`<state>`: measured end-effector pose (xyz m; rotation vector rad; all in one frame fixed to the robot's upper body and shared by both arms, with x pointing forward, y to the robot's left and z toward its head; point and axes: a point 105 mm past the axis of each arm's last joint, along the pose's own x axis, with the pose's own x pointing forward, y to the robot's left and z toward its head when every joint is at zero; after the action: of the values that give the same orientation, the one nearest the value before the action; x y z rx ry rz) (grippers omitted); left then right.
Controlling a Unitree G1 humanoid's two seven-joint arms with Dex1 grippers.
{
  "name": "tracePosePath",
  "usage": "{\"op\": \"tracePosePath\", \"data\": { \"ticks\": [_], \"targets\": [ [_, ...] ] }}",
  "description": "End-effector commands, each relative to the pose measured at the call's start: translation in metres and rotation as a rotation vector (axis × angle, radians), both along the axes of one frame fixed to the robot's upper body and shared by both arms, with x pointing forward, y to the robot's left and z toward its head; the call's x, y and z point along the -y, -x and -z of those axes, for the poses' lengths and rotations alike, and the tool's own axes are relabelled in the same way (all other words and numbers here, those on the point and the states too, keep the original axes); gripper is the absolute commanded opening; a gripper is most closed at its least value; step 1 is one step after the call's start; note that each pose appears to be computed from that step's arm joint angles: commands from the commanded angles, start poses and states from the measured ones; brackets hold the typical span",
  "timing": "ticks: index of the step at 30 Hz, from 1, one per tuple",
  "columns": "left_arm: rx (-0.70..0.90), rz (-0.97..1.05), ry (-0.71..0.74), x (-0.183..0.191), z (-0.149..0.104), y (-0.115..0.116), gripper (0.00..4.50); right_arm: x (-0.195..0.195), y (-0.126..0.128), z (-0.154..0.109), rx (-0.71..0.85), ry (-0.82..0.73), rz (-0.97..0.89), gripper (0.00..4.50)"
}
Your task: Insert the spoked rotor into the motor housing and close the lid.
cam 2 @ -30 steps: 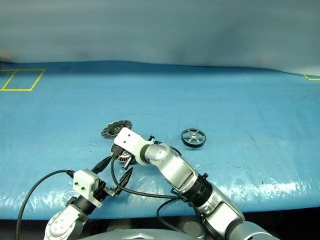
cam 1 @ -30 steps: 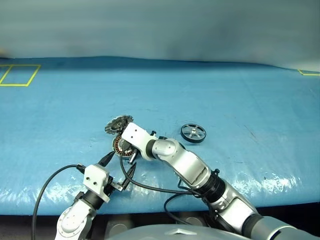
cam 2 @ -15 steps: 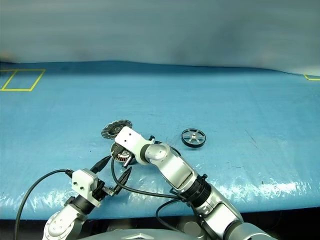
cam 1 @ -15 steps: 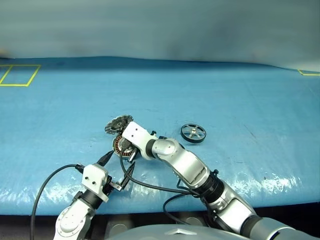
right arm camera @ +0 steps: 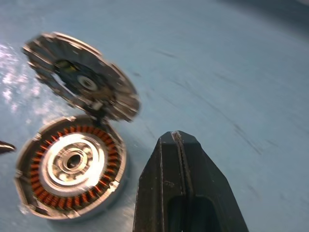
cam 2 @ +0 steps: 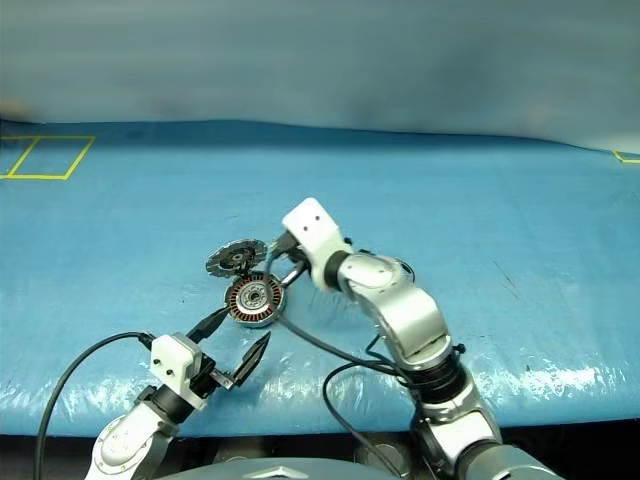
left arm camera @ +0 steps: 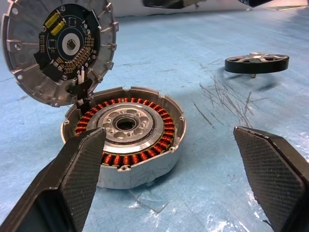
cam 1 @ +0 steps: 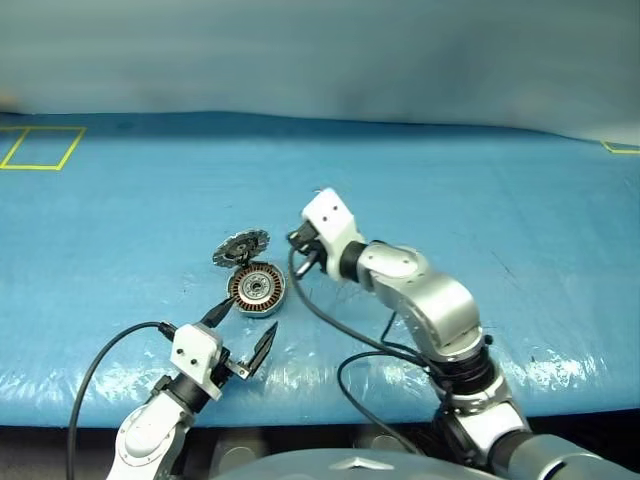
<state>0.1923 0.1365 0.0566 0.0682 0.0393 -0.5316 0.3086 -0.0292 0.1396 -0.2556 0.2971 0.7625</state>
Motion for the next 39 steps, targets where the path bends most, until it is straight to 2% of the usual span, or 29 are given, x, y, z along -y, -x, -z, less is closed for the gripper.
{"op": "tracePosePath", "data": {
  "ticks": [1,10,22,33,39],
  "targets": [
    [0.017,0.034,-0.001,0.005,-0.006,0.001,4.50,0.035,0.000,0.001,-0.031,0.024,0.116,0.61],
    [-0.015,0.059,-0.016,0.002,-0.002,0.000,4.50,0.081,0.001,0.015,-0.090,0.121,0.321,3.56],
    [-0.018,0.051,-0.016,-0.001,-0.003,0.000,4.50,0.116,0.002,0.021,-0.170,0.101,0.480,3.56],
    [-0.017,0.040,-0.012,-0.001,-0.003,-0.001,4.50,0.115,0.009,0.038,-0.226,0.130,0.467,3.56],
    [-0.021,0.032,-0.014,-0.001,-0.002,-0.002,4.50,0.117,0.011,0.050,-0.238,0.195,0.445,3.56]
  ]
}}
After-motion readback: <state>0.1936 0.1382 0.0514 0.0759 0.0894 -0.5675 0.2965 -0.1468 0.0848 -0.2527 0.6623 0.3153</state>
